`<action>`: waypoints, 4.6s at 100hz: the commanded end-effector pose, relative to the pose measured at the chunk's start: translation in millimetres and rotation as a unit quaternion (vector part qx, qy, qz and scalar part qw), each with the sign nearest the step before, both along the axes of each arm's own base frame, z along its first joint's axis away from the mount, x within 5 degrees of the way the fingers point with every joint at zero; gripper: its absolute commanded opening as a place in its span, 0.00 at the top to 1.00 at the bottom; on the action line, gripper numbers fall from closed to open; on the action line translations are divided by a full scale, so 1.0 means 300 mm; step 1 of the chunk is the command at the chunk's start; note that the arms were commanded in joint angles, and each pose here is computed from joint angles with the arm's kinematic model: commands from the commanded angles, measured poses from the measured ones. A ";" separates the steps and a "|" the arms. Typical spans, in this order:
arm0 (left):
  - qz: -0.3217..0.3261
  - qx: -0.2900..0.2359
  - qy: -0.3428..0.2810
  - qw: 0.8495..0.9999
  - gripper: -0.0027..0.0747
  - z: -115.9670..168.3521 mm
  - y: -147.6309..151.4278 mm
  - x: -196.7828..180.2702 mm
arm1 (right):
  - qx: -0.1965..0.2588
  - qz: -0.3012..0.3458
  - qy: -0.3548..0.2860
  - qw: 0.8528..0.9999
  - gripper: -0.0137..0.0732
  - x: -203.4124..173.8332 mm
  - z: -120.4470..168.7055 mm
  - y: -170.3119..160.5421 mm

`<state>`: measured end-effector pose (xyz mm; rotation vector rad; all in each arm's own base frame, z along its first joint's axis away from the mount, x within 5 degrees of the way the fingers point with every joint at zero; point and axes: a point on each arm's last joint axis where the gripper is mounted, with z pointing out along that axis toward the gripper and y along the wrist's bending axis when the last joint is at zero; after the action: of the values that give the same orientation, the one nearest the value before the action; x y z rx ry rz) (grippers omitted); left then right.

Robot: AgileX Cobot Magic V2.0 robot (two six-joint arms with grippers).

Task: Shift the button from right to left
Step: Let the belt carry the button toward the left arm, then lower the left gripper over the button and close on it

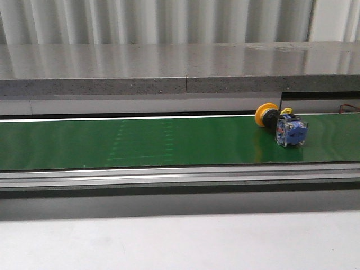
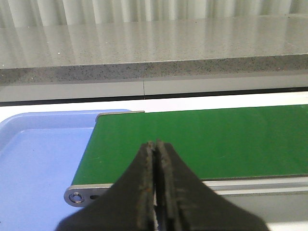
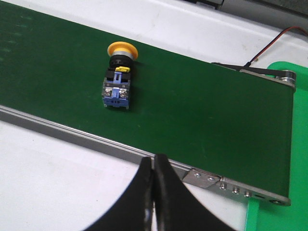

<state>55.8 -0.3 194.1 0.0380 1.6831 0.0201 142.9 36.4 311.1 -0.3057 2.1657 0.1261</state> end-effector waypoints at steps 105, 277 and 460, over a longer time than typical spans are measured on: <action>-0.007 -0.008 -0.160 0.987 0.99 0.072 -0.003 -0.009 | 0.051 0.000 -0.262 0.964 0.92 -0.361 -0.025 -0.094; -0.149 -0.153 0.335 0.918 0.18 0.543 -0.159 0.445 | 0.051 0.000 -0.262 0.964 0.92 -0.361 -0.026 -0.094; -0.029 -0.084 0.520 0.850 0.91 0.225 -0.671 0.864 | 0.051 0.000 -0.261 0.964 0.92 -0.361 -0.026 -0.094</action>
<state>315.2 -201.2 235.1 -0.0383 2.8537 -0.1746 34.0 8.6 289.5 -0.2532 1.7198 0.1479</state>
